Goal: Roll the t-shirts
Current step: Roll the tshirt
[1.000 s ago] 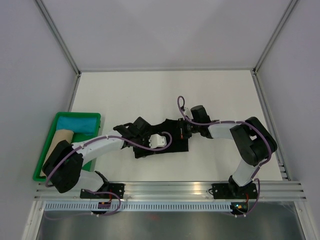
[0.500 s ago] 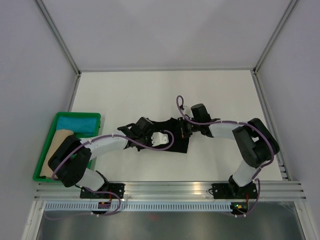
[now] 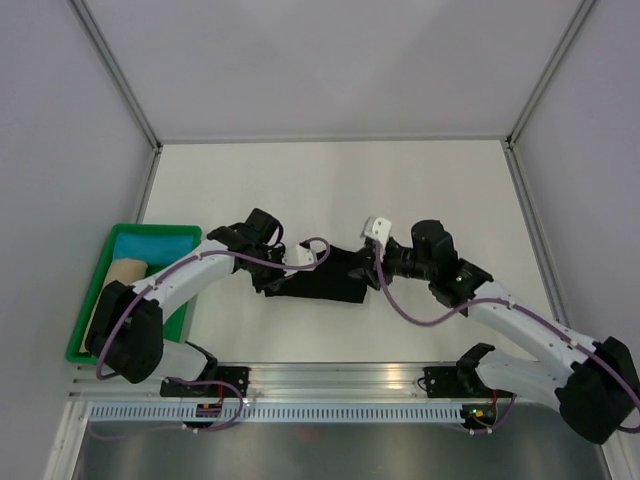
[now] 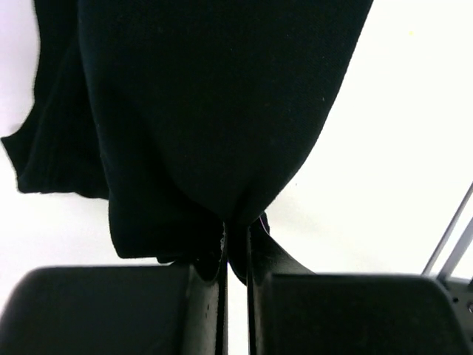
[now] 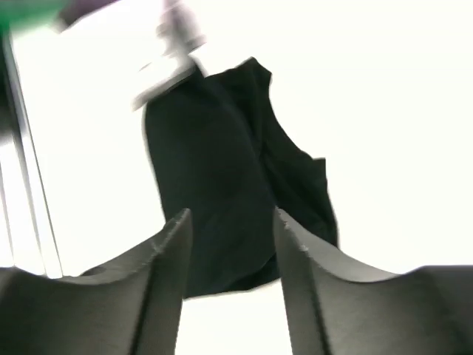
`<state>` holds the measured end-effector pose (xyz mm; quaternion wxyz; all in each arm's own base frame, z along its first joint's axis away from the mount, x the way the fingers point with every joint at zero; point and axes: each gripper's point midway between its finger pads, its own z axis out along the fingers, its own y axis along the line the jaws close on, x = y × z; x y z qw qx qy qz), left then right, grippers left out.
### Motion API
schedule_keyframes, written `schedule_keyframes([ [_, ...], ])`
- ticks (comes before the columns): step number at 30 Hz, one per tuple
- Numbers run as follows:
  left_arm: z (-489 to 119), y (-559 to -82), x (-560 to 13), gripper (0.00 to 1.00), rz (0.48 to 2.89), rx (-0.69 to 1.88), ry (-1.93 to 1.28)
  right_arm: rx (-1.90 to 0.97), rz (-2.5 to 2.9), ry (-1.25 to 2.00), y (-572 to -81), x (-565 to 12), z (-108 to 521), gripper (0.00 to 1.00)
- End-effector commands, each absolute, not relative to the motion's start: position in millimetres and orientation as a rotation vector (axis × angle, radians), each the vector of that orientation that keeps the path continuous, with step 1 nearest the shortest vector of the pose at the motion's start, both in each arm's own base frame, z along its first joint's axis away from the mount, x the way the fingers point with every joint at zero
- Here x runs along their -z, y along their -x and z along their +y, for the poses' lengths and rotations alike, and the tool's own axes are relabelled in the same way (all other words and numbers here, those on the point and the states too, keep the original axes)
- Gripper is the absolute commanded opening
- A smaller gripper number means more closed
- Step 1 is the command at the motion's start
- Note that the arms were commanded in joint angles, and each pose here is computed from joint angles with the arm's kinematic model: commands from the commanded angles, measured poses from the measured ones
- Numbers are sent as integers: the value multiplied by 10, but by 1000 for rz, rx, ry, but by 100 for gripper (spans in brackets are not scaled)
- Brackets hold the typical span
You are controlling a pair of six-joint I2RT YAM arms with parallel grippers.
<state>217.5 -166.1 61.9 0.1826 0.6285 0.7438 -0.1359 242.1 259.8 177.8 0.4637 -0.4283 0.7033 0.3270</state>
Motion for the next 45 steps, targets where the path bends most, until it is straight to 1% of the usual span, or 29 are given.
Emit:
schedule_keyframes([
  [1,-1674,-2104,-791,2,2051,553,-1804,-524,1436,1447,-2127,-1483,2514,61],
  [3,-1640,-2144,-811,2,2077,583,-1772,-491,1372,1568,-1920,-1302,2556,63],
  [5,-1639,-2157,-814,2,2076,589,-1777,-410,1324,1660,-1815,-1186,2604,65],
  [6,-1642,-2152,-815,2,2077,595,-1779,-300,1342,1659,-1891,-1140,2556,67],
  [8,-1646,-2156,-827,2,2061,594,-1789,-198,1319,1675,-1928,-1052,2577,69],
  [12,-1647,-2198,-838,2,2056,579,-1798,-159,1260,1696,-1949,-1003,2771,71],
  [13,-1645,-2203,-831,2,2060,581,-1797,-113,1282,1681,-2035,-989,2787,76],
  [21,-1644,-2161,-768,2,2056,611,-1832,-52,1342,1681,-2122,-817,2798,78],
  [22,-1641,-2154,-763,2,2050,613,-1844,-47,1383,1696,-2122,-704,2777,76],
  [24,-1643,-2099,-745,2,2053,648,-1861,-62,1425,1708,-2111,-608,2773,70],
  [25,-1636,-2085,-742,2,2046,659,-1874,-81,1471,1713,-2107,-550,2773,55],
  [26,-1633,-2073,-744,2,2045,667,-1879,-109,1492,1708,-2096,-542,2793,45],
  [27,-1616,-2038,-739,2,2044,689,-1897,-151,1519,1704,-2096,-538,2811,27],
  [30,-1586,-2008,-741,2,2050,716,-1908,-239,1590,1669,-2122,-550,2778,9],
  [31,-1564,-1987,-740,2,2058,722,-1915,-298,1596,1683,-2072,-569,2800,1],
  [32,-1543,-2004,-747,4,2062,712,-1909,-322,1614,1685,-2057,-573,2777,0],
  [33,-1534,-2011,-754,18,2067,709,-1900,-351,1640,1657,-2087,-595,2754,0],
  [34,-1525,-2018,-774,30,2071,701,-1888,-423,1638,1653,-2040,-621,2795,0],
  [35,-1506,-2030,-775,50,2077,684,-1880,-458,1660,1623,-2078,-638,2777,0],
  [36,-1493,-2039,-776,55,2089,666,-1867,-508,1700,1578,-2095,-661,2809,0],
  [37,-1489,-2059,-809,57,2072,638,-1855,-553,1714,1563,-2092,-671,2825,0],
  [39,-1471,-2097,-796,68,2070,588,-1822,-571,1751,1519,-2166,-688,2820,0],
  [42,-1464,-2110,-849,71,2046,549,-1787,-605,1761,1499,-2195,-733,2856,0],
  [43,-1468,-2102,-856,78,2049,548,-1775,-613,1773,1500,-2189,-724,2850,0],
  [45,-1443,-2144,-812,79,2057,503,-1736,-621,1773,1498,-2192,-733,2840,0],
])
